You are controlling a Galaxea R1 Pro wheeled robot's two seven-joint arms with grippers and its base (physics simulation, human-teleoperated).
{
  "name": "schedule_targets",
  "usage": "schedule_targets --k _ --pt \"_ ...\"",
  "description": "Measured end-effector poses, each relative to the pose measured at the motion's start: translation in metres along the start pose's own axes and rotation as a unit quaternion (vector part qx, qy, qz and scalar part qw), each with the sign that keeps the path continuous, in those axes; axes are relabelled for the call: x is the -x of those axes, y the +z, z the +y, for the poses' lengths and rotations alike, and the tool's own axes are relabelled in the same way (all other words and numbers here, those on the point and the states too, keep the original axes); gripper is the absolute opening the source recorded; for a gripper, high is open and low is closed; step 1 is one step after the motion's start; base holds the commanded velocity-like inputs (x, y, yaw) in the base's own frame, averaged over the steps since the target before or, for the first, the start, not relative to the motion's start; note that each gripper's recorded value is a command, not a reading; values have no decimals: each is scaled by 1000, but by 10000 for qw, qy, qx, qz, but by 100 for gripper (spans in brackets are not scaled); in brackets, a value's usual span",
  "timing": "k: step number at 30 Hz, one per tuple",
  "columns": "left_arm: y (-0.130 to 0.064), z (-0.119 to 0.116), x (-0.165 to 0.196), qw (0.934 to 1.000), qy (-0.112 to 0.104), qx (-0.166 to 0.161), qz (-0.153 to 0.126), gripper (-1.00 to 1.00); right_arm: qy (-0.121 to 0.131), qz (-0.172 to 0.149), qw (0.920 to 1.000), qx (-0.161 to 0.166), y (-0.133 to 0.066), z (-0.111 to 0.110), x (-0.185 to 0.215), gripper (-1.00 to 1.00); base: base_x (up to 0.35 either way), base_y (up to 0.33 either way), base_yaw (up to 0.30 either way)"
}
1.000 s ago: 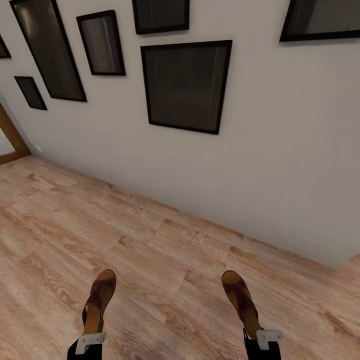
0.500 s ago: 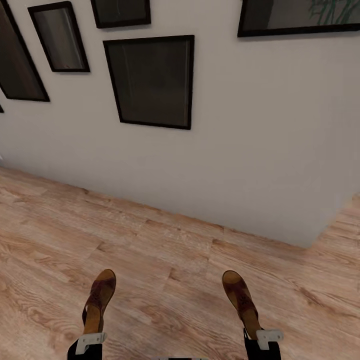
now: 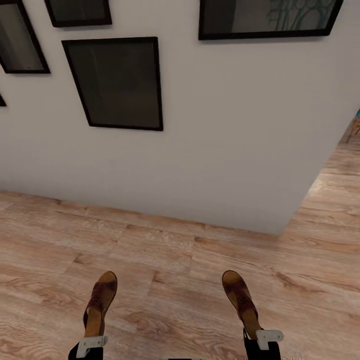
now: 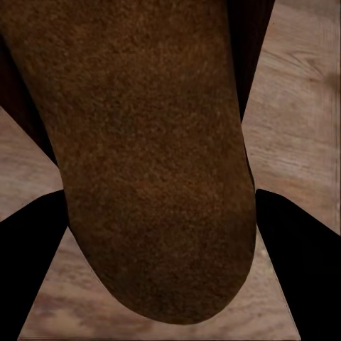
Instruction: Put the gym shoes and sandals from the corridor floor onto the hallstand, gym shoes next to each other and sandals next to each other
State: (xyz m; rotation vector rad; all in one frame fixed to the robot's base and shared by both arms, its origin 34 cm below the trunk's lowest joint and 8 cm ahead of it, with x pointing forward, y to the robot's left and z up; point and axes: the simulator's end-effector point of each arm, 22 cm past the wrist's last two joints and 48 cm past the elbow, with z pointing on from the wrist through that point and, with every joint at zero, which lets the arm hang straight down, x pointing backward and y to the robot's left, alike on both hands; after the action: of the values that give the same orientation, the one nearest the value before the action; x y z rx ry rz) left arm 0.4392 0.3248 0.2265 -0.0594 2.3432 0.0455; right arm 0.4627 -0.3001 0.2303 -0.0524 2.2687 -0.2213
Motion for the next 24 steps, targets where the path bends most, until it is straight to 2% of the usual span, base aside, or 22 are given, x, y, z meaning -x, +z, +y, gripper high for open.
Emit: schedule_targets --k 24 --pt "-1 0 2 10000 5 -7 -25 -100 9 -40 10000 1 0 1 4 -100 0 0 -293"
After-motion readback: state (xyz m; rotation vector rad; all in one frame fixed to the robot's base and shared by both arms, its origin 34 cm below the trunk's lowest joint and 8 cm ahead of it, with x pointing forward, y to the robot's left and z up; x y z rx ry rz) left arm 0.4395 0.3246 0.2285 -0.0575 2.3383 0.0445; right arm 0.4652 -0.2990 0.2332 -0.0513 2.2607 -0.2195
